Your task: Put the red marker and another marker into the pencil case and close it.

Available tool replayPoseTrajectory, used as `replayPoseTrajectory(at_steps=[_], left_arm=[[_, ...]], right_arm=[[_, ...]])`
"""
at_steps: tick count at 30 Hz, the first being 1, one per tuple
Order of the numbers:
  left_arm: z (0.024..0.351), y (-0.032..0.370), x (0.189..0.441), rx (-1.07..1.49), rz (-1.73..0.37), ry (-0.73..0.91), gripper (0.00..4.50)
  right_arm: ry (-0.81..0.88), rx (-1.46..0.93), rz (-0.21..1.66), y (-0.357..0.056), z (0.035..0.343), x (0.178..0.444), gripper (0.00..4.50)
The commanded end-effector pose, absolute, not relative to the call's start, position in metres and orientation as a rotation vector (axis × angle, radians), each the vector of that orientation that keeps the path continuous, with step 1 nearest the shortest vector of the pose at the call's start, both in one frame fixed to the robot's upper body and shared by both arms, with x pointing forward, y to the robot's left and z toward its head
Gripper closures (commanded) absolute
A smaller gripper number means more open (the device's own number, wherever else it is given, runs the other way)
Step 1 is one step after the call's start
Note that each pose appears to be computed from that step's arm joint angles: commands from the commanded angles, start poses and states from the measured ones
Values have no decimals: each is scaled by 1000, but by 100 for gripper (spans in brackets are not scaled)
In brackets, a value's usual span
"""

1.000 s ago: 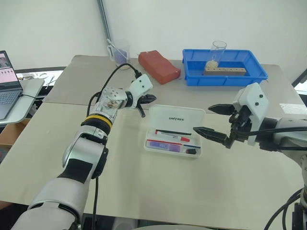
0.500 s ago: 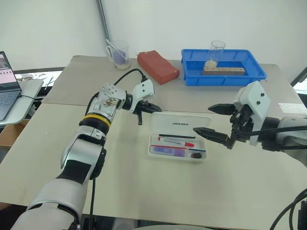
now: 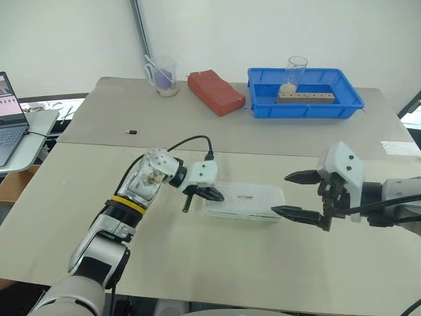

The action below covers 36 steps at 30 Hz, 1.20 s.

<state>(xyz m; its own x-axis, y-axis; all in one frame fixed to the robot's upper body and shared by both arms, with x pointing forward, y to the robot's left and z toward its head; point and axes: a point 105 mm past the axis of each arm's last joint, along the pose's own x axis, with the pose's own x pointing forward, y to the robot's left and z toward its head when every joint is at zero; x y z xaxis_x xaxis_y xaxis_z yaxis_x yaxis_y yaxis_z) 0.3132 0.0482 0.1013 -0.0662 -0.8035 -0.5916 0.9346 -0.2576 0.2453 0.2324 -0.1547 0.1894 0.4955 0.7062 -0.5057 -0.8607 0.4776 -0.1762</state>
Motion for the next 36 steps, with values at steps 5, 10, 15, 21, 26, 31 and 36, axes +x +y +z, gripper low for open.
replayPoseTrajectory(at_steps=[5,10,15,21,26,31,36], left_arm=[[92,41,315,863,-1670,206,446],[128,42,327,753,-1582,92,446],[177,71,337,528,-1403,0,264],[185,140,321,505,-1214,100,8],[183,179,311,559,-1030,133,8],[181,184,305,542,-960,119,8],[182,180,310,521,-952,122,8]], right_arm=[[370,-461,964,-153,182,240,0],[385,-468,964,-158,182,241,0],[360,-473,970,-165,191,246,0],[358,-530,961,-185,189,257,0],[360,-538,935,-199,192,263,0],[361,-523,895,-208,189,269,0],[364,-520,894,-209,188,269,0]])
